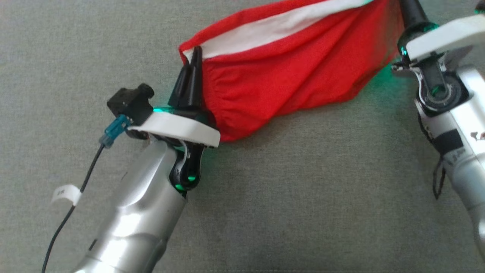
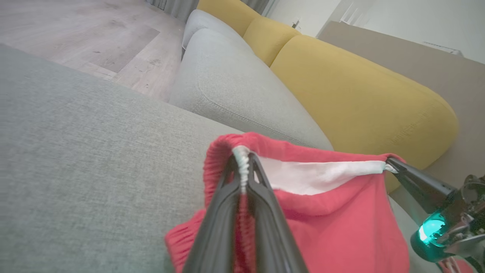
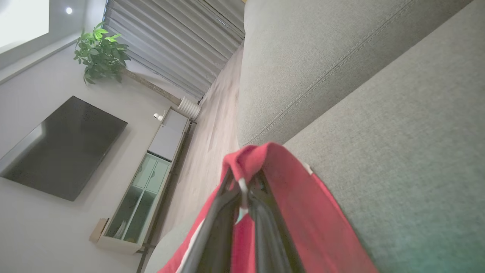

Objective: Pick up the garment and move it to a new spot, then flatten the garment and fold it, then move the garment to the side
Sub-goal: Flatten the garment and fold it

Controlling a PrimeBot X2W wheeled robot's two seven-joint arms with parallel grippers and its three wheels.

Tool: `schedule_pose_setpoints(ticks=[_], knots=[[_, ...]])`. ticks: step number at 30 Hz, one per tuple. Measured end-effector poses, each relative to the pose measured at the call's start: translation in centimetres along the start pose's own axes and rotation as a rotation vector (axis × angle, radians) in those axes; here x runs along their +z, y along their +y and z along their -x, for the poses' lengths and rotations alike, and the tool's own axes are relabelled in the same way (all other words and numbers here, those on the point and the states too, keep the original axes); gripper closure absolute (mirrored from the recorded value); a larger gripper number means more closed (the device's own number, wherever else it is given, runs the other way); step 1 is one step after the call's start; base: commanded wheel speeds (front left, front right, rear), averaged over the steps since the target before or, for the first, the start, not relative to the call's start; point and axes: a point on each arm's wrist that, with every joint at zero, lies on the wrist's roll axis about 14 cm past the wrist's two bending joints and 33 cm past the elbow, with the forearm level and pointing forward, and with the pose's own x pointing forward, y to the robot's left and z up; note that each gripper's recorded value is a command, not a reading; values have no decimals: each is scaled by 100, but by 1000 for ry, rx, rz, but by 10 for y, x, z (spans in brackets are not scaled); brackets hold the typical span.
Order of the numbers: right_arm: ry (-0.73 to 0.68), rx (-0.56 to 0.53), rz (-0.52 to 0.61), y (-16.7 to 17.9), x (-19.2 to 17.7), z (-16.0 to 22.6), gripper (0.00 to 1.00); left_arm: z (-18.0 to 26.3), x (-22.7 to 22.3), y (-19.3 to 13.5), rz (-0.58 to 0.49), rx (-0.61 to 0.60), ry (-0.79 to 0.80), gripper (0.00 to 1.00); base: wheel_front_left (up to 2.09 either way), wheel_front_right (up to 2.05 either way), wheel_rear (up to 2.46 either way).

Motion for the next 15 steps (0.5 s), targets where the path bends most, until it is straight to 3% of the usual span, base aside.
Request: schedule_pose_setpoints(ticks=[7,8,9,10,11,15], knots=[[33,-12,46,-3,-9,-22,100,-1,-5,16,-13,55,19,100,0,0,0],[38,-14,63,-3,-11,-26,59,1,-9,18,-19,65,31,100,0,0,0],[30,-17,69,-4,-11,-27,0,2,-11,19,-13,69,36,79,0,0,0],[28,-18,73,-4,-11,-28,0,2,-11,22,-10,81,36,25,0,0,0],[19,-20,73,-4,-10,-29,0,3,-10,24,-14,94,35,0,0,0,0],[-4,-9,137,-1,-8,-28,0,6,-8,29,-39,129,32,0,0,0,0]])
